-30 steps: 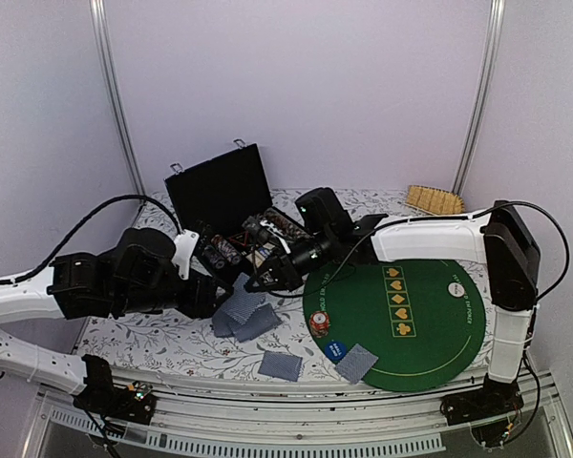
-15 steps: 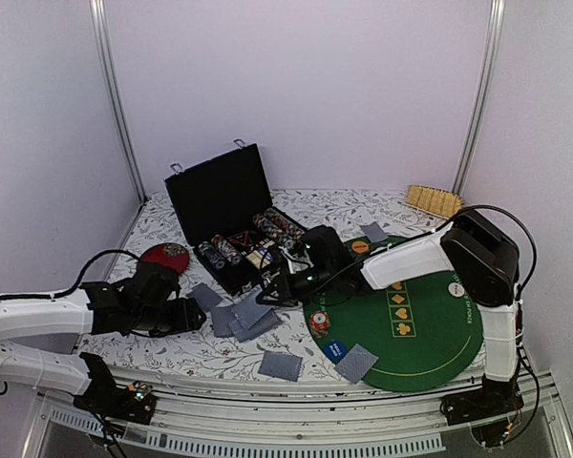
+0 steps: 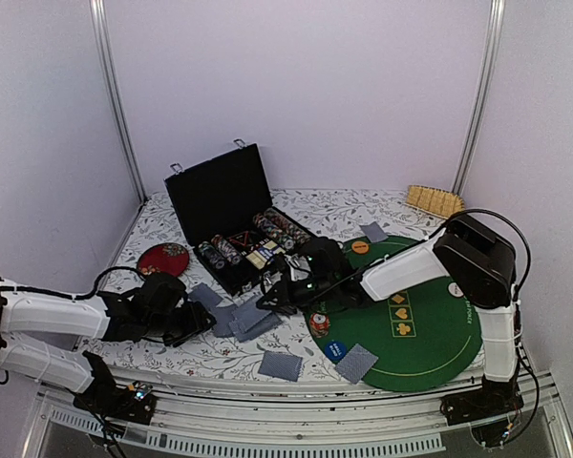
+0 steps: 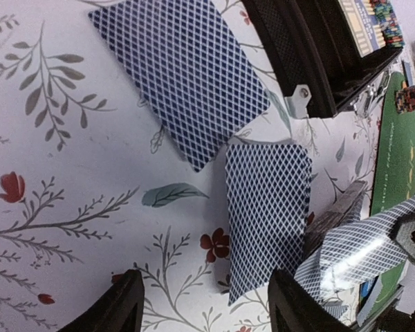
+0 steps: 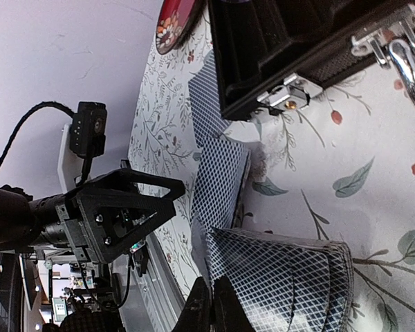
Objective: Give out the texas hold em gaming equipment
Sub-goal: Place the poker card in the face-down deck piles, then pick up the poker card from the center of the board.
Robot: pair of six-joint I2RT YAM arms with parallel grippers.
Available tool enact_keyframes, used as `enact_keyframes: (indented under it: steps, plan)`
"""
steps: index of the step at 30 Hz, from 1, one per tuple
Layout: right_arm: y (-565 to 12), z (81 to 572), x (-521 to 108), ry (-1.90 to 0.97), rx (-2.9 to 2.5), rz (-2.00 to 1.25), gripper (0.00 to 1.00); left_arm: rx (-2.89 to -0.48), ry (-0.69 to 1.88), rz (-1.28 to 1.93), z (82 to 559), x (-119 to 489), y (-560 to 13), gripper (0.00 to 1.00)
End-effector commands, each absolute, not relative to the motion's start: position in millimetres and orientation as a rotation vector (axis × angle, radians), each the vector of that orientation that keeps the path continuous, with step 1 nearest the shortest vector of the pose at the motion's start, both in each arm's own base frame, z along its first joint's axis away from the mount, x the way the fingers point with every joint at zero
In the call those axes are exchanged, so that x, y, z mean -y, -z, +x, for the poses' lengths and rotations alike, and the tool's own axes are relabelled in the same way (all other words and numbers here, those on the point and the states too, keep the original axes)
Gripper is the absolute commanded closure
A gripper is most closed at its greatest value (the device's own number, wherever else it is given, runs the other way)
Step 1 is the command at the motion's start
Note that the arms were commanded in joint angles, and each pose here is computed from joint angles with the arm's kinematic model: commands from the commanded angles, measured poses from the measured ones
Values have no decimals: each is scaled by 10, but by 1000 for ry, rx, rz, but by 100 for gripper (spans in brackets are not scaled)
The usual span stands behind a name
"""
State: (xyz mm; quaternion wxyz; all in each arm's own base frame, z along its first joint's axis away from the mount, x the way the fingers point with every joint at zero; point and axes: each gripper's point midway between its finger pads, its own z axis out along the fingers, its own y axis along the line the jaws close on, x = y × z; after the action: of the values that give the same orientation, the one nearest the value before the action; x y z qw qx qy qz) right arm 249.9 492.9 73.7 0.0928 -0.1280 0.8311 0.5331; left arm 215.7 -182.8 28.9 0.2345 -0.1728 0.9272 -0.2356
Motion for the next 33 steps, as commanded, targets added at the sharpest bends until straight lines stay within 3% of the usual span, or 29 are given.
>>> enact_keyframes:
  steps: [1, 7, 13, 21, 25, 30, 33]
  plan:
    - [-547, 2459, -4916, -1585, -2511, -352, 93, -2513, 683, -543, 2232, 1853, -272, 38]
    - [-542, 2445, -4911, -1583, -2519, -350, 83, -2526, 670, -567, 2242, 1852, -196, 41]
    - [-666, 2510, -4837, -1497, -2492, -355, 65, -2544, 664, -591, 2240, 1840, -102, 43]
    - [-711, 2531, -4761, -1433, -2475, -375, 57, -2572, 691, -578, 2263, 1905, -10, 51]
    - [-667, 2521, -4776, -1441, -2487, -381, 56, -2588, 716, -539, 2280, 1976, -3, 66]
    - [-688, 2524, -4800, -1449, -2483, -386, 54, -2592, 711, -505, 2291, 1969, -33, 99]
    - [-719, 2558, -4812, -1434, -2473, -394, 54, -2582, 651, -525, 2288, 1838, -50, 100]
